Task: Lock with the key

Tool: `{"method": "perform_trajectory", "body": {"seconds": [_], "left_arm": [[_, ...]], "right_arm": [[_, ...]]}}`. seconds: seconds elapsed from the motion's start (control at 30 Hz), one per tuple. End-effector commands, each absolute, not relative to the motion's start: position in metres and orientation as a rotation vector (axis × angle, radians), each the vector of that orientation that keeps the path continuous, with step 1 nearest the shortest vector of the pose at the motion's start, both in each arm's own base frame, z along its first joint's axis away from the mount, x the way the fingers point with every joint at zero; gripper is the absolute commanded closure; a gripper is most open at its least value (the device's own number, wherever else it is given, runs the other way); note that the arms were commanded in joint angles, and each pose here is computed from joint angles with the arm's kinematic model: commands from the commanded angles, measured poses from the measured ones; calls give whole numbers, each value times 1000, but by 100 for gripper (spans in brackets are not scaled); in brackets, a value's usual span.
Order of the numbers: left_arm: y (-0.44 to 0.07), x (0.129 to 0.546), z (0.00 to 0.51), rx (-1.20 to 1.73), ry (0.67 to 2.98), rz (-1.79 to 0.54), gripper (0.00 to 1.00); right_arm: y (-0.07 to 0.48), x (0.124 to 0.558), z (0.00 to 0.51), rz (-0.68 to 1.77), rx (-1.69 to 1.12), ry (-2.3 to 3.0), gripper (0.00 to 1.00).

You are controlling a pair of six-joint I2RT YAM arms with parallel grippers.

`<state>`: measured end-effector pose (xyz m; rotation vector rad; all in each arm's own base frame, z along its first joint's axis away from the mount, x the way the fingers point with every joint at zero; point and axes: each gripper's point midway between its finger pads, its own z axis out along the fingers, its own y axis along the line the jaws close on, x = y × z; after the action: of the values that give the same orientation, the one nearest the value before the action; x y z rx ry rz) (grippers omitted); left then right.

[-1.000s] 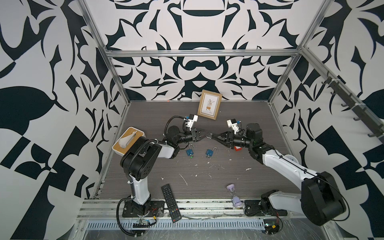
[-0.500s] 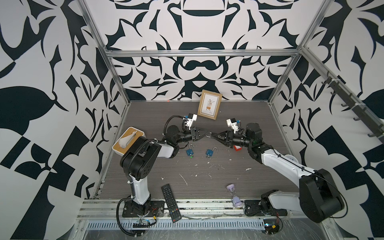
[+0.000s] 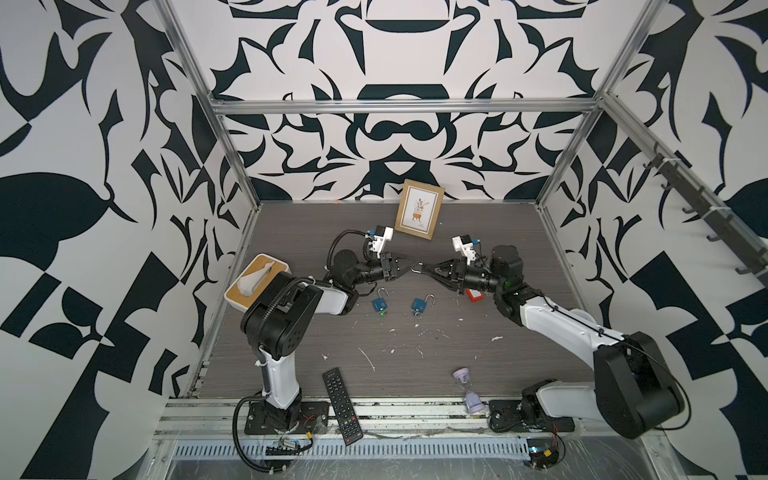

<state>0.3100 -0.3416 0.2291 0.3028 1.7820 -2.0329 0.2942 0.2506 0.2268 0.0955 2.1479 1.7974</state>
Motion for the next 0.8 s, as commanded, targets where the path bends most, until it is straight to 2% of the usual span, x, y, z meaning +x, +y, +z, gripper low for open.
{"method": "perform_trajectory", "body": {"seconds": [0.0, 0.1, 0.3, 0.33, 0.37, 0.5, 0.53, 0.57, 0.6, 0.67, 0.77], "left_arm": [[-345, 307, 235, 355, 1751, -2048, 100], [-346, 307, 235, 350, 1754, -2050, 100], [-345, 308, 234, 345, 1754, -2047, 100], [-346, 307, 233, 346, 1756, -2049, 100], [-347, 307, 233, 348, 1758, -2051, 100], [-347, 305, 233, 368, 1763, -2057, 100], [-346, 305, 233, 376, 1761, -2056, 92], [-344, 304, 234, 385, 1756, -2050, 71], [-342, 303, 236, 396, 1747, -2041, 57], [-339, 301, 240, 421, 1729, -2025, 45], [-341, 298, 242, 449, 1731, -2041, 44]], "right_arm": [[255, 294, 258, 1823, -23, 2023, 74], [255, 296, 257, 1832, -14, 2017, 75], [255, 294, 255, 1850, -16, 2014, 87], [256, 294, 254, 1852, -17, 2016, 91], [256, 293, 254, 1851, -23, 2013, 100], [256, 292, 254, 1847, -49, 2010, 100], [256, 292, 253, 1843, -51, 2017, 100], [254, 292, 252, 1837, -59, 2026, 100], [253, 292, 250, 1833, -60, 2038, 100], [250, 292, 250, 1834, -62, 2045, 100], [248, 291, 250, 1834, -57, 2051, 100]]}}
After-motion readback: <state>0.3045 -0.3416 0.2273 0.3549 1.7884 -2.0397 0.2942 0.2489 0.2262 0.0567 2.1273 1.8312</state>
